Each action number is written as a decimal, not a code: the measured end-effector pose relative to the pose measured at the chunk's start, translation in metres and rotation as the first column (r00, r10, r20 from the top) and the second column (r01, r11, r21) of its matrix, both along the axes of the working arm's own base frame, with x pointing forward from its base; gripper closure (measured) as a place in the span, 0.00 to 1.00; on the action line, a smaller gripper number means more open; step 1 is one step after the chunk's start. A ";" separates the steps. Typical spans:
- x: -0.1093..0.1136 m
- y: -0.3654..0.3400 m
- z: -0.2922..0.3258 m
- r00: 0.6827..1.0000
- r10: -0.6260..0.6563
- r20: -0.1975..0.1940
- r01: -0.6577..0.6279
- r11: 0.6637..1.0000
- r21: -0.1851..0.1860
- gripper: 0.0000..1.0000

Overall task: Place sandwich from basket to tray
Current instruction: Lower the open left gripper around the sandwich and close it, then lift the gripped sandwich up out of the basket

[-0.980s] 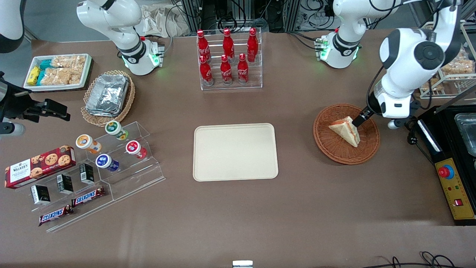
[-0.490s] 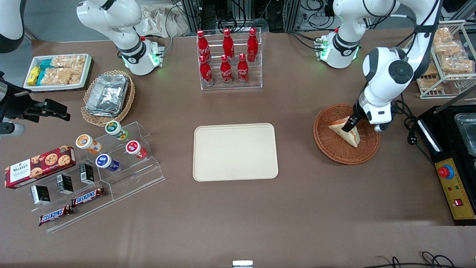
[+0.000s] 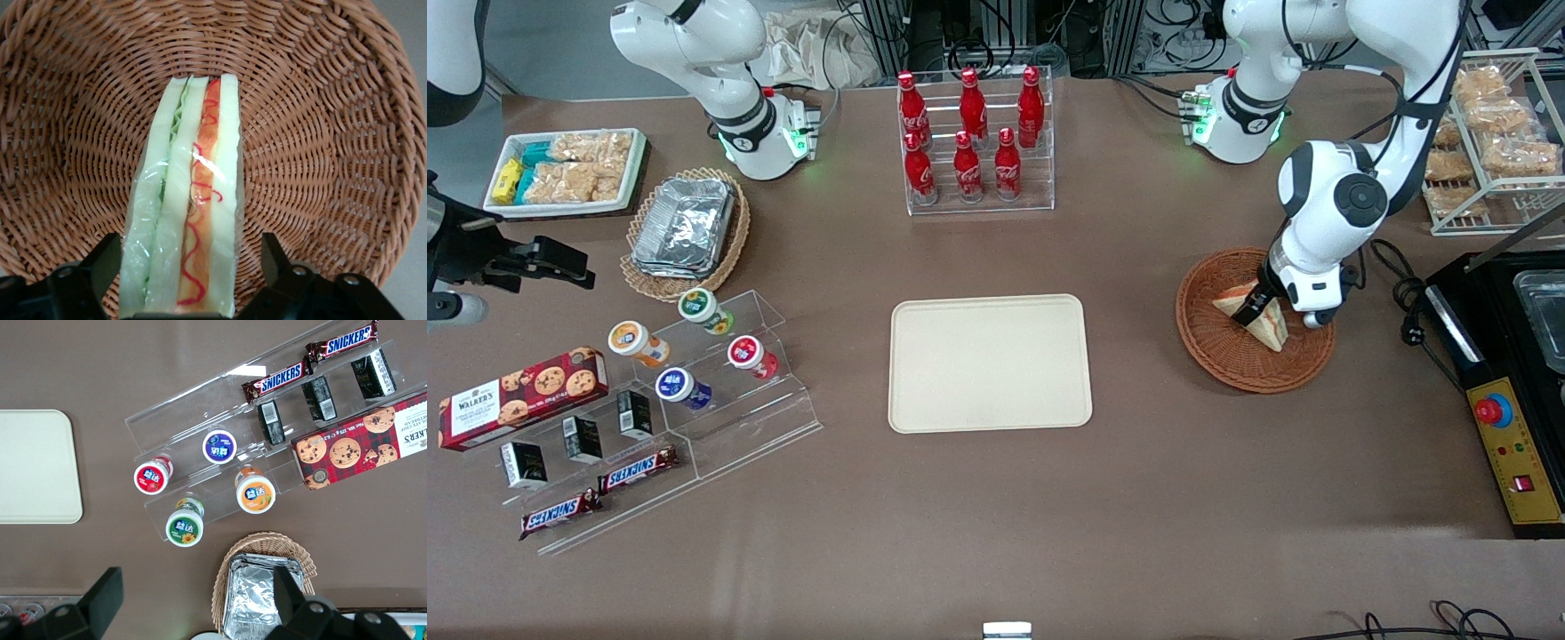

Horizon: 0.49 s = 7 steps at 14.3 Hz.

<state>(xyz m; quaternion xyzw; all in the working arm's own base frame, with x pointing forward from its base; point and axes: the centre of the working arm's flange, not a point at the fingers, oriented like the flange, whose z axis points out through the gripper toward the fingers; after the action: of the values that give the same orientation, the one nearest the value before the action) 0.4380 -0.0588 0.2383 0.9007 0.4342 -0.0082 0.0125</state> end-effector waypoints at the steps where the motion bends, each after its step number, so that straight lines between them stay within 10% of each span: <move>1: 0.000 0.000 -0.001 1.000 0.000 -0.001 0.000 1.000 0.000 0.19; 4: 0.000 0.000 -0.001 1.000 0.001 -0.001 -0.001 1.000 0.000 0.53; 7: 0.003 0.000 0.002 1.000 -0.002 0.014 0.002 1.000 -0.002 0.65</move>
<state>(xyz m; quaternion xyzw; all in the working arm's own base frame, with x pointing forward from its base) 0.4415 -0.0592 0.2401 0.9010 0.4334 -0.0023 0.0164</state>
